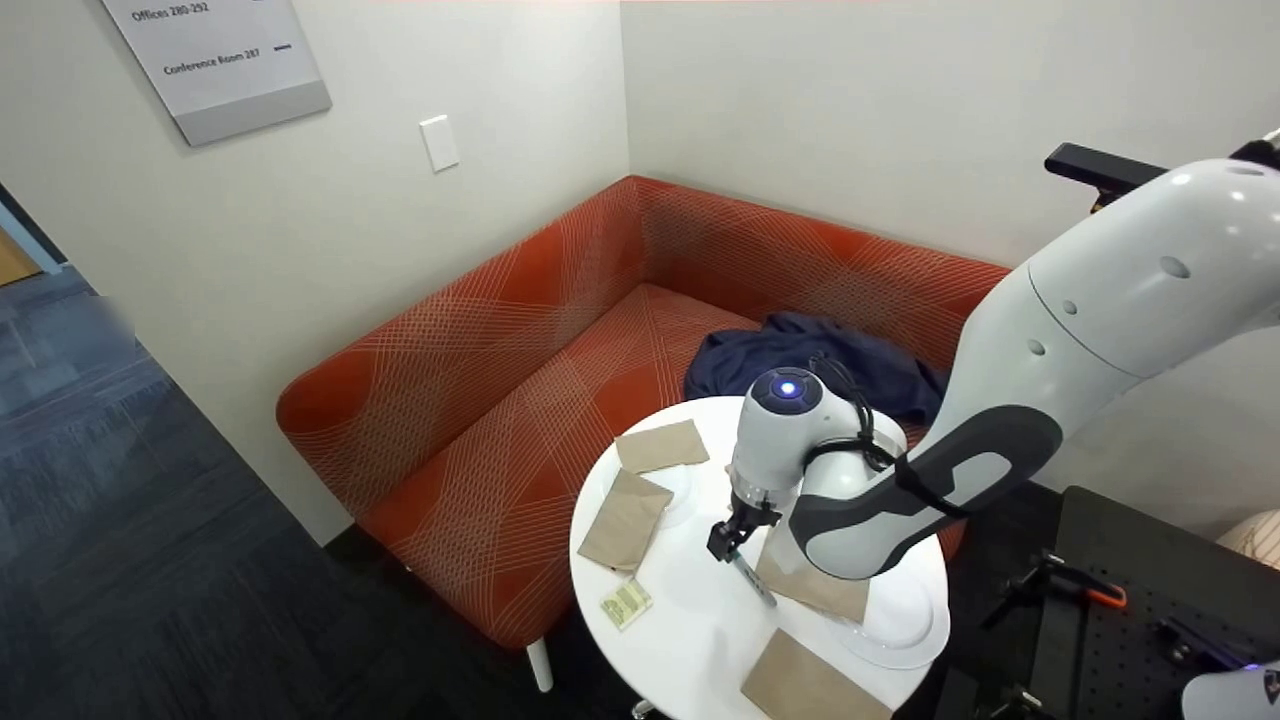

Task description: Move the pen to the left

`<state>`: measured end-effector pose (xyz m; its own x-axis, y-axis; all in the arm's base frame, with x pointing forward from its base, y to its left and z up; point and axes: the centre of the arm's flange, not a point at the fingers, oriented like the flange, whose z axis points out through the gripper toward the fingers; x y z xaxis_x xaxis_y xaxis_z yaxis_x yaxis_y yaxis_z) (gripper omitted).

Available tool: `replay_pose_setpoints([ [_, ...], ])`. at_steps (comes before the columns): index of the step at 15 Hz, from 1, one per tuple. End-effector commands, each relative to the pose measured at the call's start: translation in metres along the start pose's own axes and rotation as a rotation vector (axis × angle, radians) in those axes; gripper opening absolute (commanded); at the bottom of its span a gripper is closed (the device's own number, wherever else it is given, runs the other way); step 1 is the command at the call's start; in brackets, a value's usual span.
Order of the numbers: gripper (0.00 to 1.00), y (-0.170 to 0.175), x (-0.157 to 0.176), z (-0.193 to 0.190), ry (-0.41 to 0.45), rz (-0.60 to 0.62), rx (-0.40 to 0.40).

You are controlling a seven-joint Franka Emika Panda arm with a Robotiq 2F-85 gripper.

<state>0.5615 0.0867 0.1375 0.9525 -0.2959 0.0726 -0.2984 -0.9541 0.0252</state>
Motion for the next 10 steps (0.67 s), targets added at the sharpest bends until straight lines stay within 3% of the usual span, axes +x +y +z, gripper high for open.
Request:
replay_pose_setpoints([
  [1, 1.0, -0.007, 0.013, 0.01, -0.017, -0.008, 0.01],
  [10, 1.0, -0.014, 0.034, 0.043, -0.045, -0.004, 0.049],
])
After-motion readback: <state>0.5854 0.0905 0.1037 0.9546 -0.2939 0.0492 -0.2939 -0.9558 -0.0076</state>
